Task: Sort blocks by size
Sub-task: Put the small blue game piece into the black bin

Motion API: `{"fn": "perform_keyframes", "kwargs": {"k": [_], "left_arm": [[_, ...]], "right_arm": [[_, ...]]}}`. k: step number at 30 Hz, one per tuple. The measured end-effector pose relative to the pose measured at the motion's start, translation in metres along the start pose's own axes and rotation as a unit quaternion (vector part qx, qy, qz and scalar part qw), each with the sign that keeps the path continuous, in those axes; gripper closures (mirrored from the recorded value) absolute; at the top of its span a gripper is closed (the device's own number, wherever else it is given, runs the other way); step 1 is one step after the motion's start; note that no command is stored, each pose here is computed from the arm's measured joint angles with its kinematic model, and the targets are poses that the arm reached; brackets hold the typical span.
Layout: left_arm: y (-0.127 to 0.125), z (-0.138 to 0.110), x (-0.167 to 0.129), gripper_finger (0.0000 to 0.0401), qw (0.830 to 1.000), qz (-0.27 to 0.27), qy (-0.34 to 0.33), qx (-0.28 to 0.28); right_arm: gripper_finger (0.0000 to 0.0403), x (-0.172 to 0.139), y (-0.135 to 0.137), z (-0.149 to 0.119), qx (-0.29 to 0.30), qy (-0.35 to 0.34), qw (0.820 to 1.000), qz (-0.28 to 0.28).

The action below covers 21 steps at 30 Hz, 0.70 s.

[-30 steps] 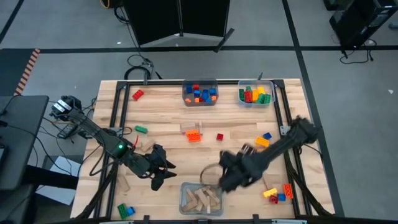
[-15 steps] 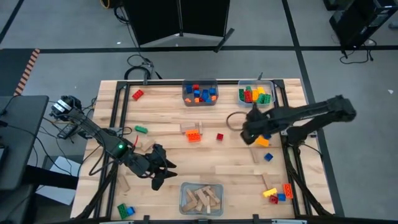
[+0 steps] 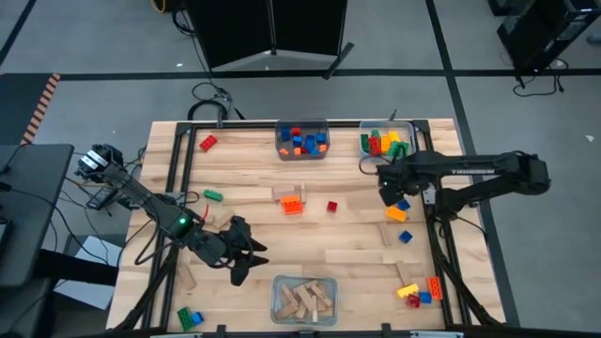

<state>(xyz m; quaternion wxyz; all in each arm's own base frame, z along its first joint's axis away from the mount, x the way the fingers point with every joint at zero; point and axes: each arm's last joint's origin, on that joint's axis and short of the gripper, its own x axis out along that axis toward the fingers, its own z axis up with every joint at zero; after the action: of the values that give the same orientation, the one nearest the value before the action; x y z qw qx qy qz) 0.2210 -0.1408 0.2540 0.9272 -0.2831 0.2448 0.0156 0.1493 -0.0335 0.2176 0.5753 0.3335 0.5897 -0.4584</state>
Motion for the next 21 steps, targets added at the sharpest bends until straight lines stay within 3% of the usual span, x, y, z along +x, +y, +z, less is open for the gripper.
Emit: {"fn": "perform_keyframes", "kwargs": {"k": [11,21], "left_arm": [[0.001,0.002,0.001,0.0209,1.000,0.011,-0.014,-0.002],[0.001,0.002,0.001,0.0209,1.000,0.012,-0.015,-0.003]], "right_arm": [[0.0102,0.034,-0.005,0.038,-0.043,0.104,0.993,-0.020],[0.0076,0.069,0.007,0.050,-0.066,0.188,0.977,-0.073]]}}
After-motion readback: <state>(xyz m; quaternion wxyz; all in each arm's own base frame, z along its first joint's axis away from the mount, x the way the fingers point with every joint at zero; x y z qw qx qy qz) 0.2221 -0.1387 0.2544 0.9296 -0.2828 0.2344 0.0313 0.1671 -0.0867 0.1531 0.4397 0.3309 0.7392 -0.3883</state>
